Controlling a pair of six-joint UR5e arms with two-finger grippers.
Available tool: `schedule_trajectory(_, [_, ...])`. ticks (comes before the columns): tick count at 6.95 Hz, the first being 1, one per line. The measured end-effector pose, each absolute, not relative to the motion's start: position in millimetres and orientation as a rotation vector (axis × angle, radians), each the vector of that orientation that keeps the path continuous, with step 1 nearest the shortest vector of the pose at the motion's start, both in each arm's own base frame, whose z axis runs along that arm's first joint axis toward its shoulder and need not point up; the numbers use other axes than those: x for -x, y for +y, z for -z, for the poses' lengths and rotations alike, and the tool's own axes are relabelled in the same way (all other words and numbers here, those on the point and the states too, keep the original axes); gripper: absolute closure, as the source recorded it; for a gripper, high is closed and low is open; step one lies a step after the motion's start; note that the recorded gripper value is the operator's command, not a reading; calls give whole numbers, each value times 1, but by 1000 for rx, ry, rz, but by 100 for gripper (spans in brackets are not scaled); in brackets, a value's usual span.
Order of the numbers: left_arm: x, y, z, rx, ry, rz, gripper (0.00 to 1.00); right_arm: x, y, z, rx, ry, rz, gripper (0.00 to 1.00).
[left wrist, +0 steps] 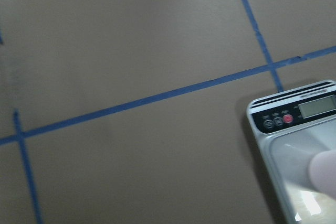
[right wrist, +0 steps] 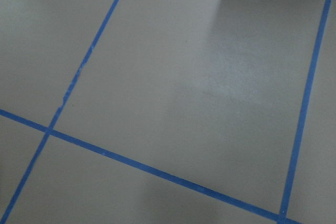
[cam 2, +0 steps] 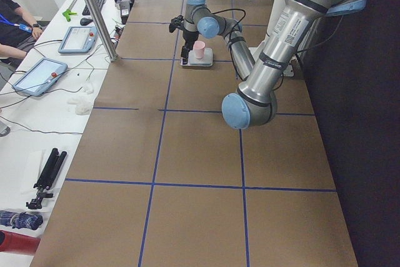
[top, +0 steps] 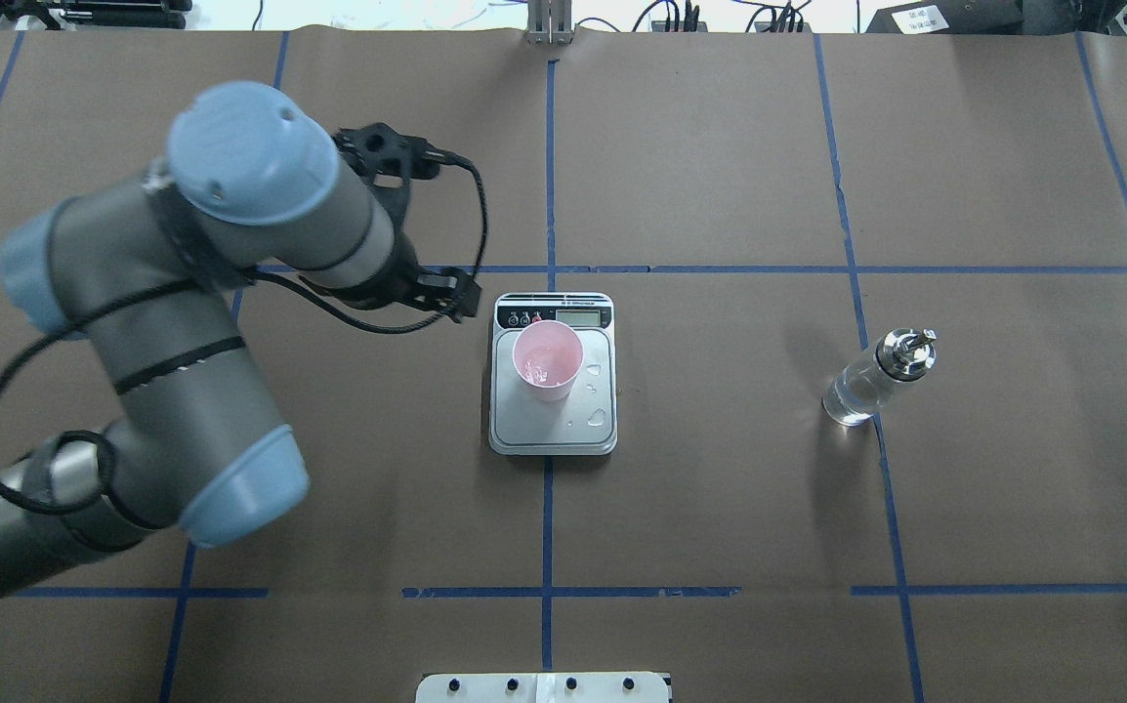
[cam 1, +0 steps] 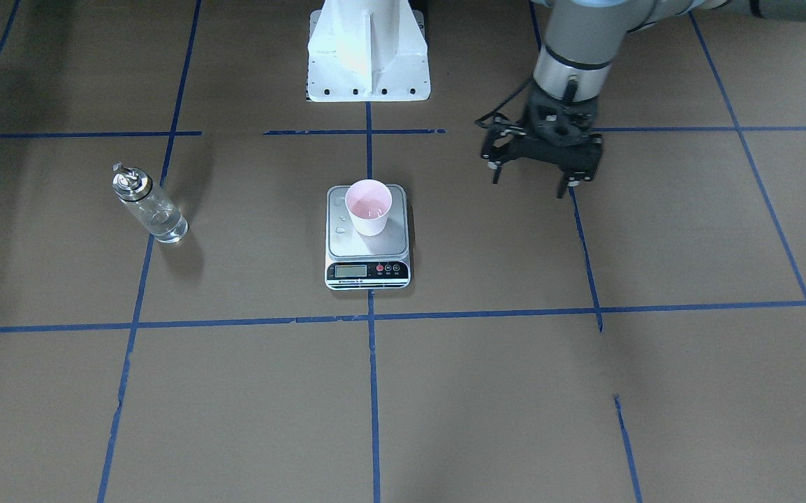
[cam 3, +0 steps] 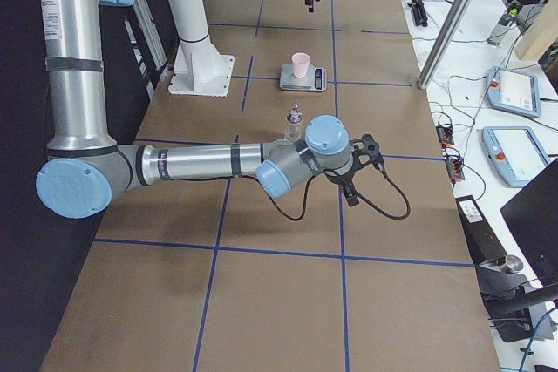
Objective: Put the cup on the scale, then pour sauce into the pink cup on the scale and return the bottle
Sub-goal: 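Withdraw the left arm while the right arm moves toward the glass bottle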
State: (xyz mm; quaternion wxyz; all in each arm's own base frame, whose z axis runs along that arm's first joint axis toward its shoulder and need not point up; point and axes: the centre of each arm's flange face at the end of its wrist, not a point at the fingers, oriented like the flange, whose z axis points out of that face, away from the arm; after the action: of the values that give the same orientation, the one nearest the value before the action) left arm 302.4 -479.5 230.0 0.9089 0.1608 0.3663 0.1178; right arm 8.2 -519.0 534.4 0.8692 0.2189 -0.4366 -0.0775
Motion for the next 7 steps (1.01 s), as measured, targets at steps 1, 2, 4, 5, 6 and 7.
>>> schedule_trajectory(1, [-240,-495,-278,-308,718,-247,0,3,-516,-515,-448,-940,139,0])
schedule_trajectory(2, [-179,-501,-343,-251,690,-232,0,23,-508,-491,-430,-966,113,0])
schedule_trajectory(4, [-36,-515,-485,-202,609,-321,0,64,-485,-445,-406,-1009,89,0])
schedule_trajectory(5, [36,-513,-560,-169,621,-361,0,85,-475,-424,-383,-1036,77,0])
schedule_trajectory(6, [89,-500,-622,-135,665,-327,0,108,-462,-400,-361,-1051,61,0])
schedule_trajectory(7, [117,-481,-662,-121,697,-285,0,134,-445,-371,-335,-1034,39,0])
